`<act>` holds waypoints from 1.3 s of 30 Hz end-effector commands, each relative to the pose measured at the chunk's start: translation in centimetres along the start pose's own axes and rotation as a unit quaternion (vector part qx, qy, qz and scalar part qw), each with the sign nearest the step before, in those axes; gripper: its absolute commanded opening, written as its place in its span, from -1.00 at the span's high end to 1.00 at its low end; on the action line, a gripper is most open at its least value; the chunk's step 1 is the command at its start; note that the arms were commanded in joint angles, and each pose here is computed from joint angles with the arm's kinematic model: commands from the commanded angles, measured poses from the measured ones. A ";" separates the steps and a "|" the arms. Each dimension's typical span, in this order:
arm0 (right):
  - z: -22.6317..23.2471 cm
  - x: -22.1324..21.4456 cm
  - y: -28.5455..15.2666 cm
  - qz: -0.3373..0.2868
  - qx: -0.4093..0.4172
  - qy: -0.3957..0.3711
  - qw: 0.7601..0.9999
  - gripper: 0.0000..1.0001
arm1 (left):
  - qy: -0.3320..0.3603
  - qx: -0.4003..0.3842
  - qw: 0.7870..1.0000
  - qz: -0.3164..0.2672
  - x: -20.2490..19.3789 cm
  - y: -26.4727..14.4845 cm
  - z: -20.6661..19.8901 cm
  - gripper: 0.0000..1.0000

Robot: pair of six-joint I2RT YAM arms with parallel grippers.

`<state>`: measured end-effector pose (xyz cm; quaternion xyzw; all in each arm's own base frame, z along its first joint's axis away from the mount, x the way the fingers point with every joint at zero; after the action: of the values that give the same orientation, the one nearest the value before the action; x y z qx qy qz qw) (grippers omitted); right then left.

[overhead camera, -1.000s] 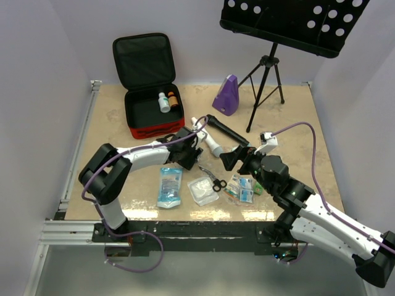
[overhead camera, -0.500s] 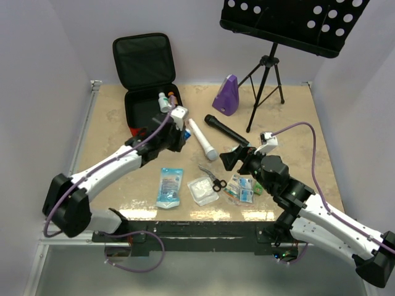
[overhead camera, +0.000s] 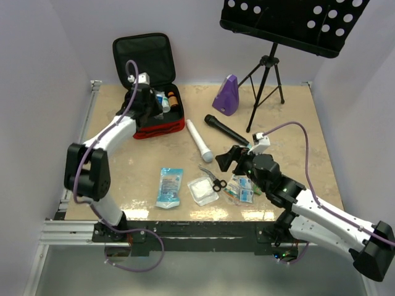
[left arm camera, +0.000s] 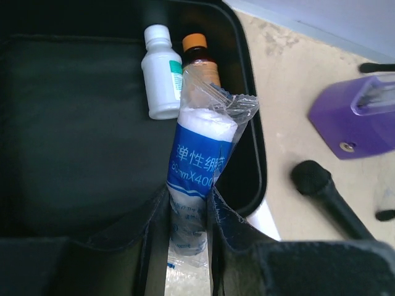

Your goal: Organize the medicine kit

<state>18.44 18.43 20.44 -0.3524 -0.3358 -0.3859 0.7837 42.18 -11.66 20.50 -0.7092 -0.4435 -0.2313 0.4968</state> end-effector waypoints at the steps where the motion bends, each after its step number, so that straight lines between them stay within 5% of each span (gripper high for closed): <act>1: 1.8 1.6 0.3 -0.015 0.030 0.001 0.999 -0.96 | -0.047 0.041 0.998 -0.007 0.9 4.0 1.3 0.56; 9: 3.6 3.2 0.7 -0.024 0.057 -0.003 0.998 -0.97 | -0.112 0.076 0.991 0.010 -0.5 9.7 5.9 0.52; 24: 3.6 4.3 1.5 -0.036 0.026 -0.040 0.998 -0.97 | -0.130 0.041 0.990 0.020 0.2 16.0 5.9 0.46; 29: 3.4 3.9 1.7 -0.030 0.024 -0.040 0.998 -0.96 | -0.126 0.024 0.992 0.006 0.8 17.1 5.7 0.30; 39: 3.3 3.8 1.9 -0.030 0.021 -0.044 0.998 -0.97 | -0.115 0.015 0.993 -0.009 3.0 16.3 5.6 -0.39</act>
<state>20.48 20.43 23.12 -0.3550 -0.3754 -0.3720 0.7712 56.15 -6.85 8.74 -0.7145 -0.4943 -0.1070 0.4834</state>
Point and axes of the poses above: each gripper's point midway between its finger pads, its own y axis out along the fingers, its own z axis along the line the jaws close on, x = y × z, the point moved 6 cm from there along -y, back along the fingers, and after that the axes turned 3 degrees about -y, right-handed, at the moved point
